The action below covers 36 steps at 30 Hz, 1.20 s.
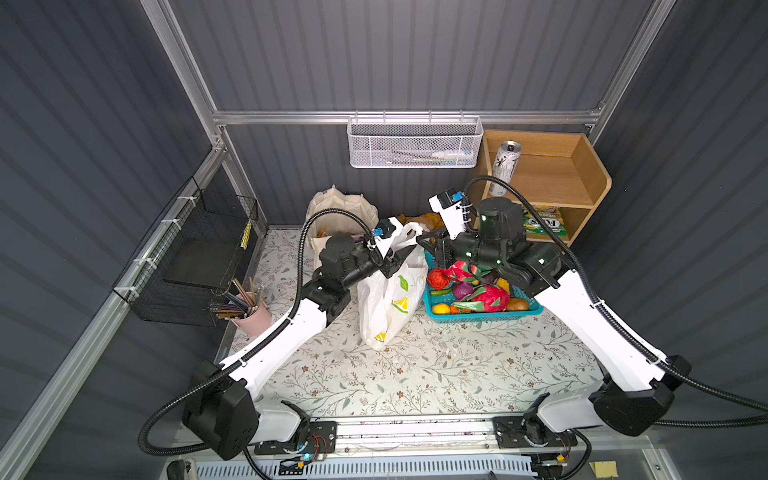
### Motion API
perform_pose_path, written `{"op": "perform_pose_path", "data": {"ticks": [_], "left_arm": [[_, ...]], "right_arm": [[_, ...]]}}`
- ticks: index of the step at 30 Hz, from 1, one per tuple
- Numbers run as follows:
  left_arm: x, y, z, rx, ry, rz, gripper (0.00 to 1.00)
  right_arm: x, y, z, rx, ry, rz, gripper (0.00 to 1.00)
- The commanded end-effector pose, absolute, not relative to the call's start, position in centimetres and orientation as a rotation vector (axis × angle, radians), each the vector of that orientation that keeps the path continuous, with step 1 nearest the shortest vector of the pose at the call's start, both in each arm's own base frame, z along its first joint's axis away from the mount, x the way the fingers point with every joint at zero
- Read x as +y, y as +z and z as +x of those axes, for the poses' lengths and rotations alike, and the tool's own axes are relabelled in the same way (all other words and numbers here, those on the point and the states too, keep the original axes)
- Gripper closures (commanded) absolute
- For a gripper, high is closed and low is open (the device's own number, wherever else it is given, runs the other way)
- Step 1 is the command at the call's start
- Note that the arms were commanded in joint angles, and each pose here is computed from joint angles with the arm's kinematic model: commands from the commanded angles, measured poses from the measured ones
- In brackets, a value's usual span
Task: Place the mixed food into the grocery bags and tie them
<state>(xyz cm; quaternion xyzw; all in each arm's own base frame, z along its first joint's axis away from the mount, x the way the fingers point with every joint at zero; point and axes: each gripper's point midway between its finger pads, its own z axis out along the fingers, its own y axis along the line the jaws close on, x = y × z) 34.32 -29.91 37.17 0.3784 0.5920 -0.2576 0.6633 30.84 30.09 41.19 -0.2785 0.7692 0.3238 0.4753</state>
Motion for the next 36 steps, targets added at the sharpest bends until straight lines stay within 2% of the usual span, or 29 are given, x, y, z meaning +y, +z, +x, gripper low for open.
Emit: {"op": "perform_pose_path", "data": {"ticks": [1,14,16,18,20,21,23,25,29,32,36], "left_arm": [[-29.6,36.1,35.2,1.378,-0.564,0.795,0.48],[-28.4,32.2,36.0,1.461,-0.535,0.714,0.49],[-28.0,32.1,36.2,1.461,-0.523,0.679,0.56],[-27.5,32.2,36.5,1.454,-0.504,0.641,0.78],[-26.9,32.7,36.5,1.426,-0.489,0.606,0.92],[-26.6,33.1,36.5,1.411,-0.483,0.583,0.99],[-25.9,33.6,36.8,1.409,-0.457,0.539,1.0],[-26.2,34.1,36.3,1.384,-0.473,0.568,1.0],[-25.9,35.4,35.9,1.396,-0.526,0.519,1.0],[-26.8,34.9,35.5,1.467,-0.532,0.629,1.0],[-27.9,35.0,33.1,1.41,-0.692,0.813,1.0]], "right_arm": [[30.0,42.9,30.7,1.83,0.8,-0.662,1.0],[30.0,43.3,30.6,1.811,0.812,-0.649,1.0],[30.0,43.3,30.6,1.81,0.816,-0.648,1.0],[30.1,43.2,30.7,1.813,0.819,-0.648,1.0],[30.1,43.2,30.6,1.813,0.819,-0.644,1.0],[30.0,43.1,30.7,1.815,0.817,-0.643,0.98],[29.7,43.3,30.8,1.814,0.811,-0.634,0.69],[28.9,43.4,31.2,1.816,0.804,-0.605,0.53],[26.1,43.7,32.8,1.808,0.821,-0.467,0.41],[24.2,43.1,34.4,1.823,0.823,-0.39,0.36],[23.5,40.9,36.0,1.875,0.795,-0.4,0.27]]}}
